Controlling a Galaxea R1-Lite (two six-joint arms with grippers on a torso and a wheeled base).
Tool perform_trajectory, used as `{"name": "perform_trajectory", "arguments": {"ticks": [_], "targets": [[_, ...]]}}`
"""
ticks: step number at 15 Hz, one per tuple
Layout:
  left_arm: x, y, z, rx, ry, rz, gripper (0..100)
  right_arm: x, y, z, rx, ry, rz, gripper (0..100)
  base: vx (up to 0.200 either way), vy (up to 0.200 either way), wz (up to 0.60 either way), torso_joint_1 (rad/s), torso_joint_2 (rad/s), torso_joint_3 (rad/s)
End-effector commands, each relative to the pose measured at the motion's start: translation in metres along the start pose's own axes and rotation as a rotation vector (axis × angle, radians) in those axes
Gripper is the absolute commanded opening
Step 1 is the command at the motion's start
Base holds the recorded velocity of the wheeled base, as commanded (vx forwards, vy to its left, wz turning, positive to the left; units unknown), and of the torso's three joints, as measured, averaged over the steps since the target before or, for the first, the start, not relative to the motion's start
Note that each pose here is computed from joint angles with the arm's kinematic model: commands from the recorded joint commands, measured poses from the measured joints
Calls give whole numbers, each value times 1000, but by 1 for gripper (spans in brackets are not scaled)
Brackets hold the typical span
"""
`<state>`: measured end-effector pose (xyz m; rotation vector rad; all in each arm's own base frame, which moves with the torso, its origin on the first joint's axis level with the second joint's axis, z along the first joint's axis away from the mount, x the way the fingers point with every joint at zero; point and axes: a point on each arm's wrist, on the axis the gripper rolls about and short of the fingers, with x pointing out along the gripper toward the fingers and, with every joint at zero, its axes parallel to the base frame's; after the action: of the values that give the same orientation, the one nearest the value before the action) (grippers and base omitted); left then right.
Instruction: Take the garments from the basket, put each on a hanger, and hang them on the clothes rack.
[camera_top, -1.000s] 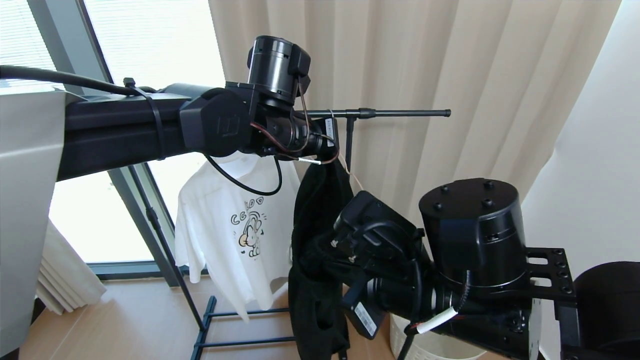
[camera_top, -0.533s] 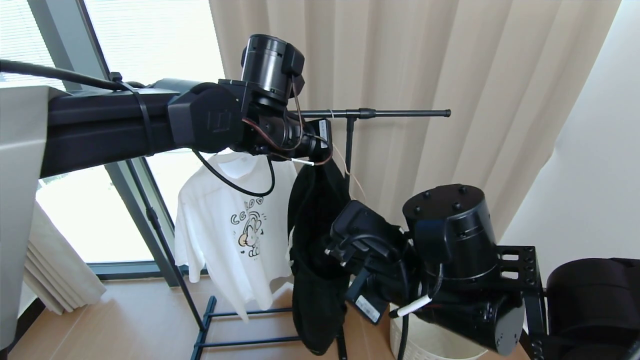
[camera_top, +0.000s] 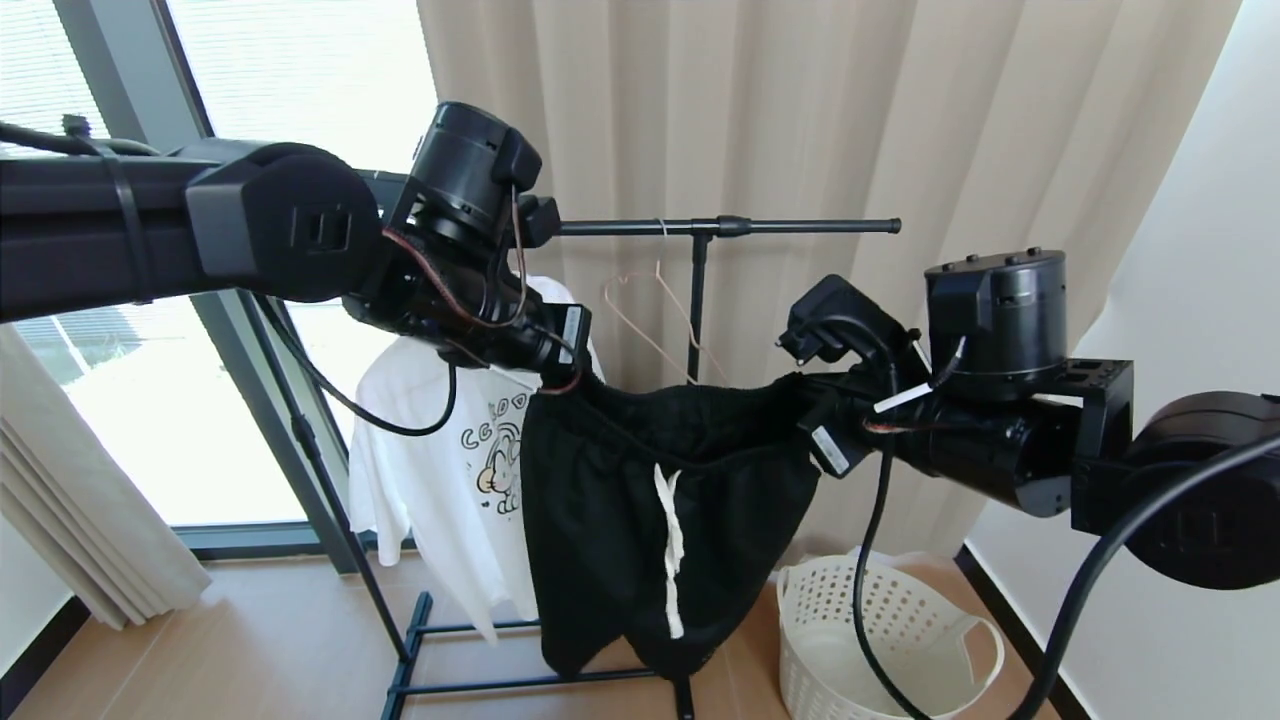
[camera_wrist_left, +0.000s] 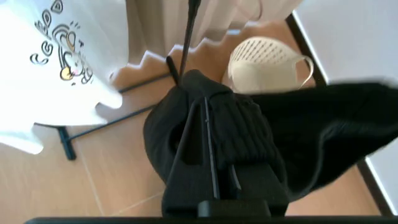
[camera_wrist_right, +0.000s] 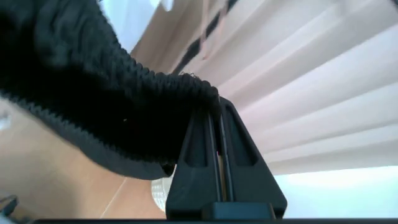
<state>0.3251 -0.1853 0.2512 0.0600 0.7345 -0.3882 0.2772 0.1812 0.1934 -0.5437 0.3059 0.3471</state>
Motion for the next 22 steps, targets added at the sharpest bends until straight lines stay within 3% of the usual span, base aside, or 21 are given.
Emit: {"name": "perform_trajectory", "arguments": {"ticks": [1,7,8,10,12,14,16,20,22], "targets": [[-23,3,-26,89,58,3,0,18,-3,7,27,-3,-37,0,0,0,0,0,0,0],[-29,-37,-98,253,266,-91,0,58,21,34,229,-72,-66,0,0,0,0,0,0,0],[-30,-53,-112,296,299,-126,0,63,27,40,277,-86,-70,0,0,0,0,0,0,0],[-31,-66,-118,302,302,-152,0,67,31,43,312,-95,-64,0,0,0,0,0,0,0],[-33,-88,-120,275,260,-247,0,73,38,49,375,-112,-51,0,0,0,0,0,0,0],[-23,-101,-124,256,269,-282,0,73,44,49,373,-110,-39,0,0,0,0,0,0,0],[-20,-107,-120,210,220,-302,0,73,44,49,373,-110,-39,0,0,0,0,0,0,0],[-20,-107,-119,202,205,-298,0,73,45,48,373,-109,-40,0,0,0,0,0,0,0],[-28,-88,-116,172,176,-235,0,67,24,51,394,-130,-80,0,0,0,0,0,0,0]]}}
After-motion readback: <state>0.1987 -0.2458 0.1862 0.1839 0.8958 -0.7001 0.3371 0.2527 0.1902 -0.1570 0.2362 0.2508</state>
